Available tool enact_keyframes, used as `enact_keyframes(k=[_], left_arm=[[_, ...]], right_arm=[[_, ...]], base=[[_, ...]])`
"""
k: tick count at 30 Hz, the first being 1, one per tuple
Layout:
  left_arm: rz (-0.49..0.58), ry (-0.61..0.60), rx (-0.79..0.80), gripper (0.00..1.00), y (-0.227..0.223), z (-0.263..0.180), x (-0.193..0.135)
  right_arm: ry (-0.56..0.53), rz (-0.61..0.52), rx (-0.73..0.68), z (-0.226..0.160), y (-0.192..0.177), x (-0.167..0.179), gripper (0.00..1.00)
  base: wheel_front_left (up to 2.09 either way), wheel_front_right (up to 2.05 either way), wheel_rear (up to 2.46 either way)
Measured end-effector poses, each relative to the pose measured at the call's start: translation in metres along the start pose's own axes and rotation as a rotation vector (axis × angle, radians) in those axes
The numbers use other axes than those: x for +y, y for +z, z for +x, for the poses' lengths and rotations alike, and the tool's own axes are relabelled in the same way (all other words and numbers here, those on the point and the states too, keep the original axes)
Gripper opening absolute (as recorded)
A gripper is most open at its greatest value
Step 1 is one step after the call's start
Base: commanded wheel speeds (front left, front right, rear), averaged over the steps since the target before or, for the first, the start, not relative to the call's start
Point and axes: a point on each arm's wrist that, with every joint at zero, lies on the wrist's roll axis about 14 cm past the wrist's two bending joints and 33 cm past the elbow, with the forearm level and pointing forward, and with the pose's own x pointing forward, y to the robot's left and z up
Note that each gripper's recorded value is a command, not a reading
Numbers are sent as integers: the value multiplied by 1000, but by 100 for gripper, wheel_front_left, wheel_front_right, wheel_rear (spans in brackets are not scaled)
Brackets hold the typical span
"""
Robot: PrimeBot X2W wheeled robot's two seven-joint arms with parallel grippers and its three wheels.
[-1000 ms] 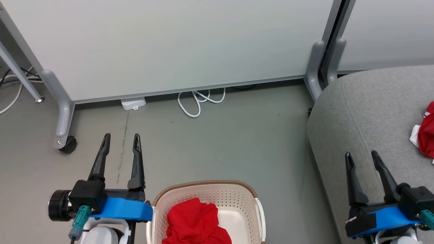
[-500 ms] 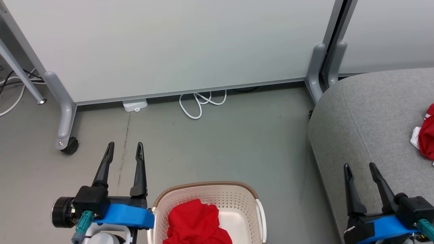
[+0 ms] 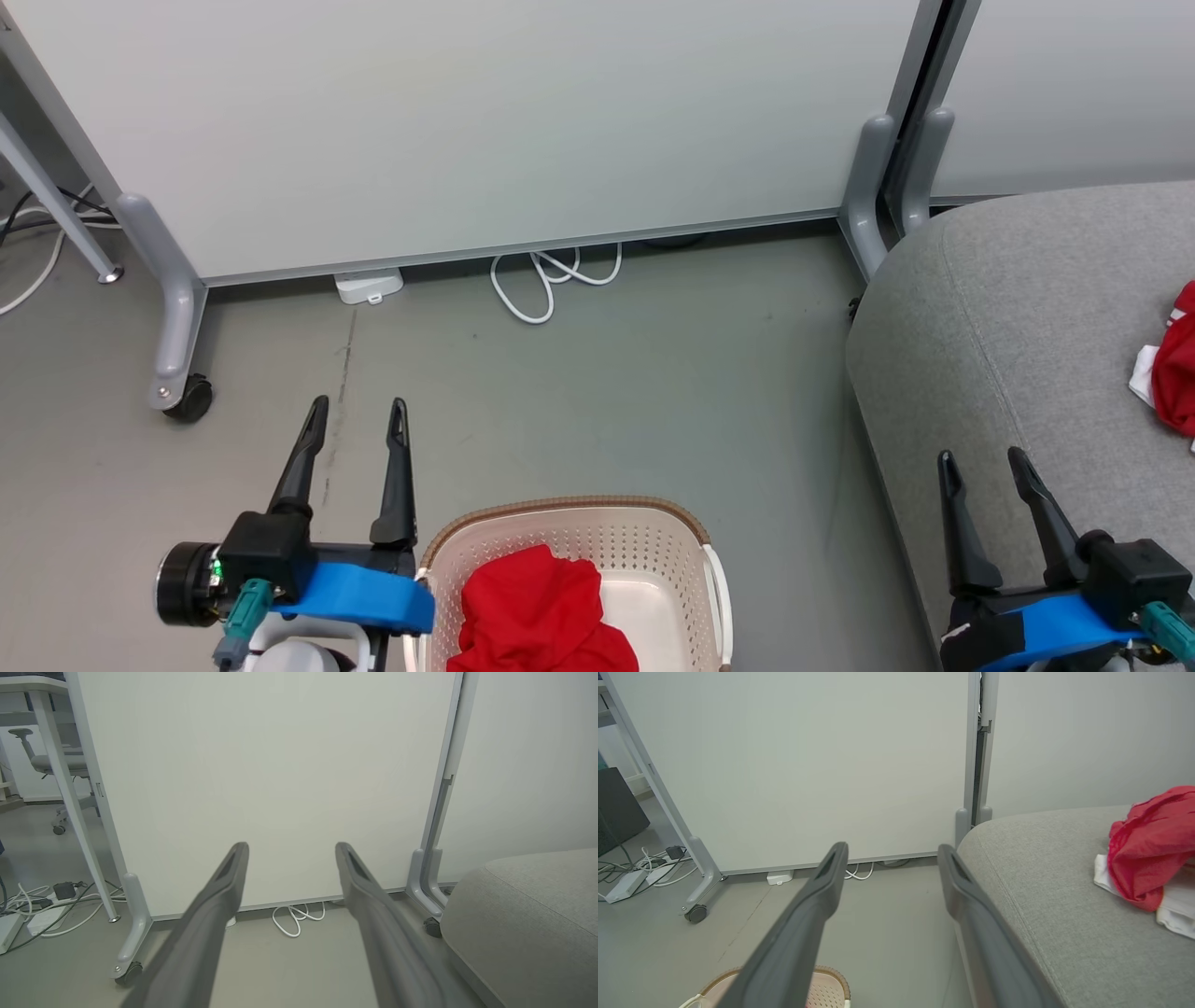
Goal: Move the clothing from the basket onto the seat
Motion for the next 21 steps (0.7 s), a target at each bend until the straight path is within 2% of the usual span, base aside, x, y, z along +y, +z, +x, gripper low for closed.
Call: enact_keyframes(k=[11, 21], left_arm=[[48, -178, 99, 100, -34, 25, -42], [124, -419, 321, 100, -113, 39, -87]], right_arm=[[31, -20, -13, 21, 3, 4, 100], [47, -48, -3, 53, -4, -2, 100]], base=[[0, 0, 0], [0, 0, 0]])
